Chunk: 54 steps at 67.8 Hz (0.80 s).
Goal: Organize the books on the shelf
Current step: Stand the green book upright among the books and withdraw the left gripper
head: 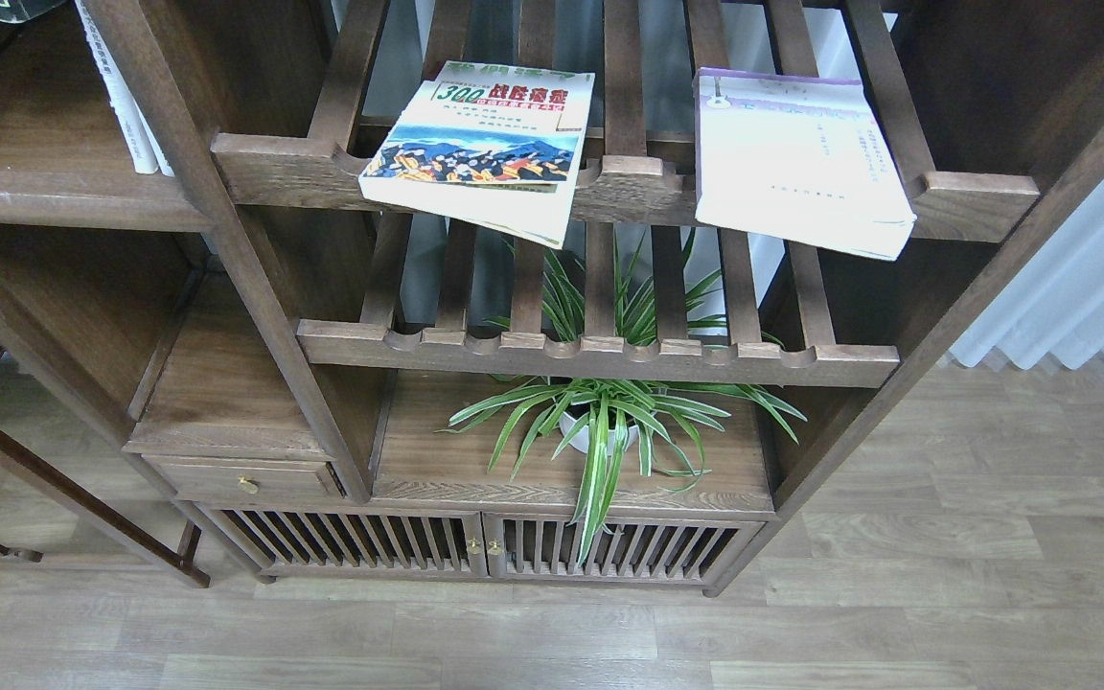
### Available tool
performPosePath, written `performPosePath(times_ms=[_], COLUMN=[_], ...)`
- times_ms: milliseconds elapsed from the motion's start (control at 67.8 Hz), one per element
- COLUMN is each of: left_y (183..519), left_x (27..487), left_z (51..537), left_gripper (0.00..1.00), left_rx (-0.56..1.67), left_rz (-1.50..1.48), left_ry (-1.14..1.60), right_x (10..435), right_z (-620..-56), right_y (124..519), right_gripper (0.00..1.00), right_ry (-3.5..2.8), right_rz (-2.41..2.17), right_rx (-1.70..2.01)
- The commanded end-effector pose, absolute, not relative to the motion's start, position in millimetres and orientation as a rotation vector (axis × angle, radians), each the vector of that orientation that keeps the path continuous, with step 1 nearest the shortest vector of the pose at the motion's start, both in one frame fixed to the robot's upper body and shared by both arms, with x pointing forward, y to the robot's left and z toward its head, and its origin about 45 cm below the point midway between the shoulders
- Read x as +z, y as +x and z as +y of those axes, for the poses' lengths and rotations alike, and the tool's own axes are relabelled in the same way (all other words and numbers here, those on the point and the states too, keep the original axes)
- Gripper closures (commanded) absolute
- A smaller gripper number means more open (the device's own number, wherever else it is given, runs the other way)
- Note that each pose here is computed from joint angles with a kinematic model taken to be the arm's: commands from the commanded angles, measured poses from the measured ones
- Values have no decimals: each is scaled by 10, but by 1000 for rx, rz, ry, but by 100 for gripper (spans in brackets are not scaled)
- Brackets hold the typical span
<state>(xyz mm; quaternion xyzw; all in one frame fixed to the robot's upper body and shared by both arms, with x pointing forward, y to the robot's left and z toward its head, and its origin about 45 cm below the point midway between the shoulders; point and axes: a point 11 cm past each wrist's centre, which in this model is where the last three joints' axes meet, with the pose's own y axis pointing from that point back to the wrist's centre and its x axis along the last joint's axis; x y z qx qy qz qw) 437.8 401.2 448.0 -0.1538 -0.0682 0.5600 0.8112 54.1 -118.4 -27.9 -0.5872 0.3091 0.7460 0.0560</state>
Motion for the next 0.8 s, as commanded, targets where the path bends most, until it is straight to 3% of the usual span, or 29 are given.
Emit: performPosePath(times_ms=[0, 442, 781], left_y=[4359, 4615, 4658], left_x=[4367, 4483, 4470], left_z=[4067, 4206, 3821], left_gripper=[93, 94, 94], left_rx=[1212, 1270, 1176], left_rz=[-128, -97, -127], left_ry=[-320, -316, -254], right_x=[-281, -255, -251], right_z=[-1184, -1168, -1169], right_y=[533, 562, 569], right_gripper=[0, 0, 0], right_ry=[-1780, -1781, -1759], right_rz=[938, 928, 928], right_rx=[2265, 2255, 2255])
